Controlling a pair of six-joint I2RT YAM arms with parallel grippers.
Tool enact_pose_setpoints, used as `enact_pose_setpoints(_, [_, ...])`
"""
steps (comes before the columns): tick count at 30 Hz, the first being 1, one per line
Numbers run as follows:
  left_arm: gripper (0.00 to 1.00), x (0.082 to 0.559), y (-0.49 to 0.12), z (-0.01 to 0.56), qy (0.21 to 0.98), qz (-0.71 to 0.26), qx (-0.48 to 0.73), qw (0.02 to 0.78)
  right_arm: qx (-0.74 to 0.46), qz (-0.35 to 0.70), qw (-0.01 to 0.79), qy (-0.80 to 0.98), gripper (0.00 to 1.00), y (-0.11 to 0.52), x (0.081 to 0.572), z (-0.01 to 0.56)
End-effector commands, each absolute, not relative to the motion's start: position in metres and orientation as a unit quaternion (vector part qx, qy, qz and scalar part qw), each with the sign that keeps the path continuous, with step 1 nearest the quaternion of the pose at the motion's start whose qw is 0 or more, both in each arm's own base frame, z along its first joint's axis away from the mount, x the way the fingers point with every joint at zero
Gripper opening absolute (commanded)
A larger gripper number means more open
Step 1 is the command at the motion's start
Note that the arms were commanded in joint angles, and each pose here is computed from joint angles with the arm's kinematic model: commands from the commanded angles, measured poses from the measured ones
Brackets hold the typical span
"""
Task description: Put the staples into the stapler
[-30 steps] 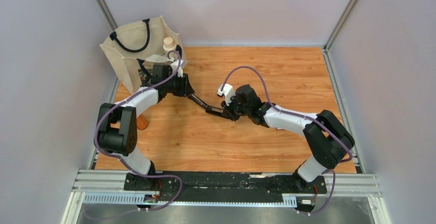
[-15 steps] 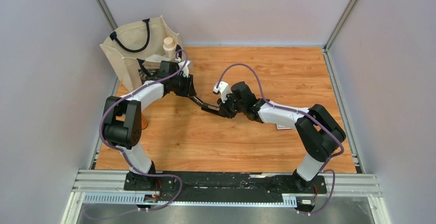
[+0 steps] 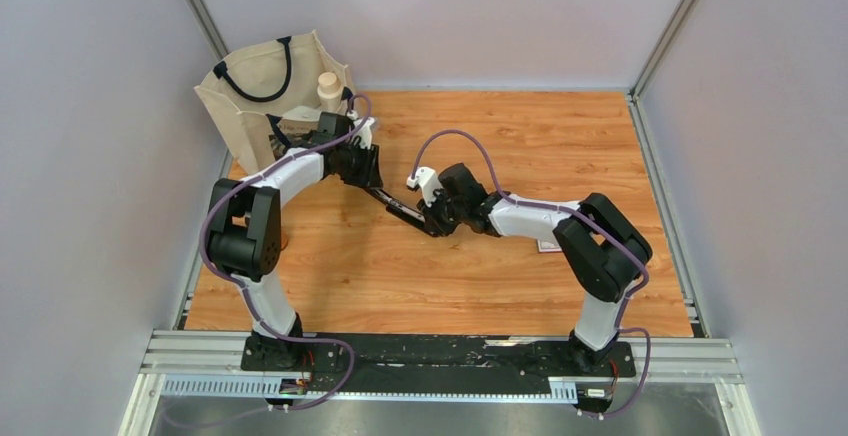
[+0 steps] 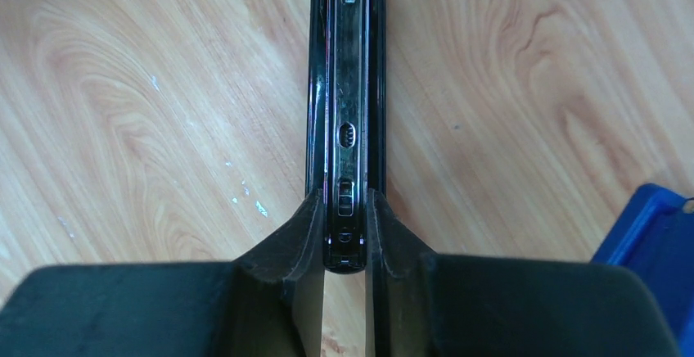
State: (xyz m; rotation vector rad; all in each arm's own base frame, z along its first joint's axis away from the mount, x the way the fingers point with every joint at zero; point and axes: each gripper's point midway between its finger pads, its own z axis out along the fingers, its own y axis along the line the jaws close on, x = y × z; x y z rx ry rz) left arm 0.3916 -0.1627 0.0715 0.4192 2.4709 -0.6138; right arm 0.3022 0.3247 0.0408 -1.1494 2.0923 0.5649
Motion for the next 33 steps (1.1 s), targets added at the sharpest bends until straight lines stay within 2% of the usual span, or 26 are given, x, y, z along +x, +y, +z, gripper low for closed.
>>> enact_pose_setpoints(1, [0.41, 0.388, -0.155, 0.063, 0.933, -0.202, 0.163, 0.249, -0.46, 0.152, 0.213, 0.849, 0.0, 0.284, 0.261, -0.018])
enact_pose_setpoints(7, [0.41, 0.386, -0.154, 0.061, 0.935, -0.199, 0.166, 0.241, -0.476, 0.143, 0.208, 0.843, 0.0, 0.289, 0.256, -0.021])
enact_pose_setpoints(11, [0.42, 0.388, -0.159, 0.077, 0.924, -0.212, 0.174, 0.266, -0.481, 0.15, 0.22, 0.835, 0.01, 0.295, 0.259, -0.01])
enact_pose_setpoints(12, [0.43, 0.389, -0.161, 0.083, 0.92, -0.218, 0.176, 0.275, -0.482, 0.151, 0.227, 0.833, 0.06, 0.296, 0.261, -0.005])
enact_pose_setpoints(16, [0.45, 0.392, -0.166, 0.112, 0.904, -0.232, 0.18, 0.31, -0.486, 0.16, 0.256, 0.82, 0.37, 0.302, 0.265, 0.019])
enact_pose_setpoints(20, [0.47, 0.394, -0.169, 0.134, 0.892, -0.24, 0.184, 0.335, -0.494, 0.17, 0.276, 0.807, 0.49, 0.306, 0.266, 0.038])
enact_pose_setpoints(25, [0.51, 0.395, -0.173, 0.157, 0.877, -0.251, 0.194, 0.361, -0.5, 0.181, 0.304, 0.79, 0.6, 0.306, 0.269, 0.068])
enact_pose_setpoints(29, [0.55, 0.393, -0.178, 0.169, 0.867, -0.252, 0.21, 0.375, -0.474, 0.167, 0.345, 0.793, 0.64, 0.288, 0.286, 0.1])
enact_pose_setpoints(33, [0.66, 0.387, -0.198, 0.183, 0.845, -0.252, 0.269, 0.387, -0.444, 0.122, 0.378, 0.803, 0.67, 0.247, 0.303, 0.119])
